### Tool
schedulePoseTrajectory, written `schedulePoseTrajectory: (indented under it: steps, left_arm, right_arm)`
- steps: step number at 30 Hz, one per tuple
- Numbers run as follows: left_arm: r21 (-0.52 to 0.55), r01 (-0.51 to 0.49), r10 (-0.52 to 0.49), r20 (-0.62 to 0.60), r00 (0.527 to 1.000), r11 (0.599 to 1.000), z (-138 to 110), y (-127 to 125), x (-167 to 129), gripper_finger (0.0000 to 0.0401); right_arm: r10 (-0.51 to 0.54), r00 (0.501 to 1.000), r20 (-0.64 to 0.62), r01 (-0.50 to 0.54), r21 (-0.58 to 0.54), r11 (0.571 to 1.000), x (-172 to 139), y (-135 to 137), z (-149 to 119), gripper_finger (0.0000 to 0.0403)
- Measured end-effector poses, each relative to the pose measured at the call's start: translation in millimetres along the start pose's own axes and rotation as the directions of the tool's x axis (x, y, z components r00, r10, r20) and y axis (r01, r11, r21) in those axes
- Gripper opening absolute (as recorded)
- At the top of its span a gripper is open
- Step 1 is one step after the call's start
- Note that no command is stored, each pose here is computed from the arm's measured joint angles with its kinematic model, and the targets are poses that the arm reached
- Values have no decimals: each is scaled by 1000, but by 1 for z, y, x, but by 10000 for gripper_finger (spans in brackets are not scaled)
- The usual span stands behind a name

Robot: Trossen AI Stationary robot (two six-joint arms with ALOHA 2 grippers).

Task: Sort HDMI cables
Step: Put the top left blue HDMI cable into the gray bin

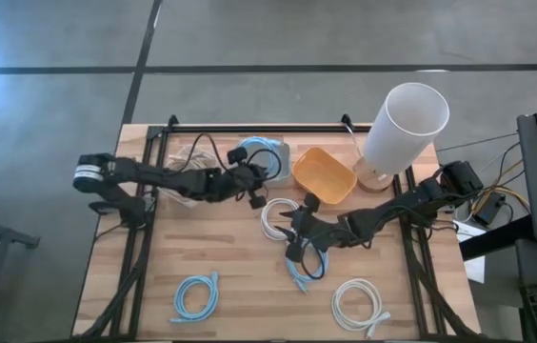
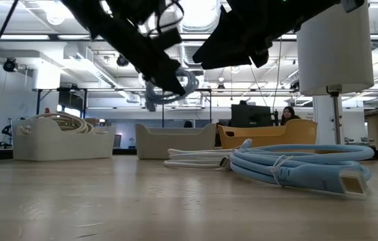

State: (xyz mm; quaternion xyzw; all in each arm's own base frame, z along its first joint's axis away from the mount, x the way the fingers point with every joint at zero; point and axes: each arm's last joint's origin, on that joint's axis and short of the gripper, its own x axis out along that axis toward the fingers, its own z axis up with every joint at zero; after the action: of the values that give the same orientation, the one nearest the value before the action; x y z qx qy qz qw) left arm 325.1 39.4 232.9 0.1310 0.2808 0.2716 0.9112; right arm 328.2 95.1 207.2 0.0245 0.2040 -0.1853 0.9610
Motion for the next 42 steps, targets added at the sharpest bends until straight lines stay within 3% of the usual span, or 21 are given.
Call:
schedulePoseTrajectory:
  steps: [11,18,24,30,36,42]
  left_arm:
    - [3,-103,103,-110,989,995,-33,18,58,30]
    - [160,-100,121,-122,985,982,-52,11,86,30]
    - [177,-98,124,-142,982,979,-58,8,91,45]
    - [174,-163,188,-141,972,971,-55,16,94,85]
    - [157,-174,194,-126,973,972,-47,19,95,117]
    - [127,-174,186,-94,978,976,-35,17,88,123]
  right_arm:
    - [0,1000,-11,0,-9,1000,0,0,-1,185]
    - [-3,1000,-17,2,-17,1000,0,-1,-2,185]
    - [-5,1000,-24,4,-22,1000,0,-1,-3,185]
    - [-9,999,-35,8,-29,1000,0,-1,-4,185]
    - [-9,999,-37,8,-30,1000,0,-1,-4,185]
    - [-10,999,-40,9,-33,999,0,-1,-4,185]
